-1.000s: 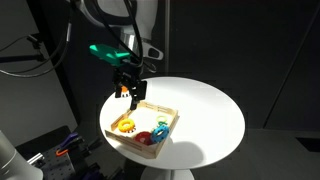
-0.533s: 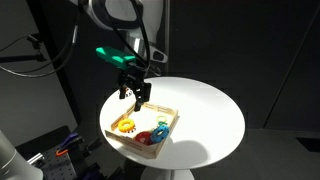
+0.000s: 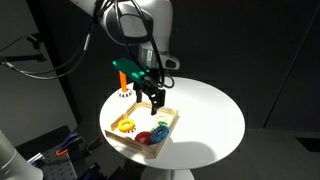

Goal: Remove the blue ring from the wooden tray and put it on the table to the right

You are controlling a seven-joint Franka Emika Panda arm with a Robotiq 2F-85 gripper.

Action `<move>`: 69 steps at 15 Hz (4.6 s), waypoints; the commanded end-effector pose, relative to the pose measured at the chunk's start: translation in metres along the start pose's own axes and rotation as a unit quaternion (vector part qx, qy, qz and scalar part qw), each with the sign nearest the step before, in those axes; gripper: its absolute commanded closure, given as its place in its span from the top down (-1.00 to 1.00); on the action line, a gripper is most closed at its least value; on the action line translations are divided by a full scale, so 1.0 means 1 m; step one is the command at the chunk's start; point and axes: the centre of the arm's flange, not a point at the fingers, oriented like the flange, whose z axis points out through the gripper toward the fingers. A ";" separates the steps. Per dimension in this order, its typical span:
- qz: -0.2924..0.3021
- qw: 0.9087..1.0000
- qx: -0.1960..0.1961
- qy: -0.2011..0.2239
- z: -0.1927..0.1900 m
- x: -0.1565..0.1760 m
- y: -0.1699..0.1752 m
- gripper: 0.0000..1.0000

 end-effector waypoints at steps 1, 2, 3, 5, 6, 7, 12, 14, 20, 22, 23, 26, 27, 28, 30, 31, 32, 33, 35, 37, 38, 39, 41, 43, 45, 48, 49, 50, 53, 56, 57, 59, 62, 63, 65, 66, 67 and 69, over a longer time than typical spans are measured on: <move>-0.001 0.999 -0.001 0.043 0.005 0.003 0.009 1.00; -0.001 0.999 0.003 0.043 0.004 0.003 0.010 1.00; -0.007 0.999 0.016 0.034 -0.002 0.004 0.010 1.00; 0.002 1.000 0.002 0.031 0.005 0.005 0.005 1.00; 0.002 1.000 0.002 0.030 0.005 0.005 0.005 1.00; 0.002 1.000 0.002 0.029 0.006 0.005 0.004 1.00; 0.008 0.999 0.004 0.033 0.012 0.007 0.010 1.00; 0.013 0.999 0.006 0.036 0.016 0.008 0.014 1.00; 0.033 0.998 0.015 0.058 0.034 0.013 0.032 1.00; 0.042 0.997 0.022 0.063 0.042 0.016 0.038 1.00; 0.044 0.997 0.027 0.066 0.046 0.018 0.040 1.00; 0.042 0.995 0.034 0.079 0.062 0.024 0.044 1.00; 0.039 0.995 0.032 0.086 0.067 0.027 0.046 1.00; 0.037 0.995 0.030 0.089 0.072 0.030 0.047 1.00; 0.033 0.994 0.026 0.097 0.082 0.036 0.048 1.00; 0.032 0.994 0.025 0.099 0.087 0.039 0.048 1.00; 0.031 0.994 0.026 0.100 0.092 0.041 0.048 1.00; 0.029 0.994 0.027 0.102 0.097 0.042 0.048 1.00; 0.026 0.994 0.029 0.101 0.108 0.045 0.047 1.00; 0.022 0.994 0.031 0.099 0.116 0.047 0.047 1.00; 0.020 0.995 0.032 0.098 0.120 0.048 0.048 1.00; 0.018 0.995 0.030 0.098 0.123 0.051 0.048 1.00; 0.015 0.995 0.028 0.098 0.128 0.054 0.049 1.00; 0.012 0.995 0.026 0.099 0.132 0.059 0.050 1.00; 0.010 0.995 0.026 0.099 0.136 0.064 0.049 1.00; 0.009 0.995 0.028 0.096 0.141 0.070 0.049 0.48; 0.008 0.995 0.028 0.096 0.142 0.072 0.048 0.31; 0.008 0.995 0.029 0.094 0.144 0.073 0.048 0.17; 0.008 0.995 0.029 0.096 0.142 0.075 0.048 -0.33; 0.011 0.994 0.030 0.104 0.131 0.074 0.048 -0.80; 0.011 0.994 0.031 0.109 0.126 0.073 0.048 -0.84; 0.012 0.992 0.034 0.118 0.117 0.072 0.049 -0.81; 0.027 0.990 0.030 0.133 0.104 0.071 0.057 -0.81; 0.032 0.990 0.027 0.137 0.101 0.071 0.061 -0.81; 0.046 0.989 0.022 0.140 0.098 0.073 0.073 -0.81; 0.052 0.988 0.019 0.141 0.097 0.075 0.079 -0.81; 0.060 0.988 0.018 0.141 0.096 0.076 0.087 -0.81; 0.075 0.987 0.014 0.144 0.094 0.077 0.101 -0.81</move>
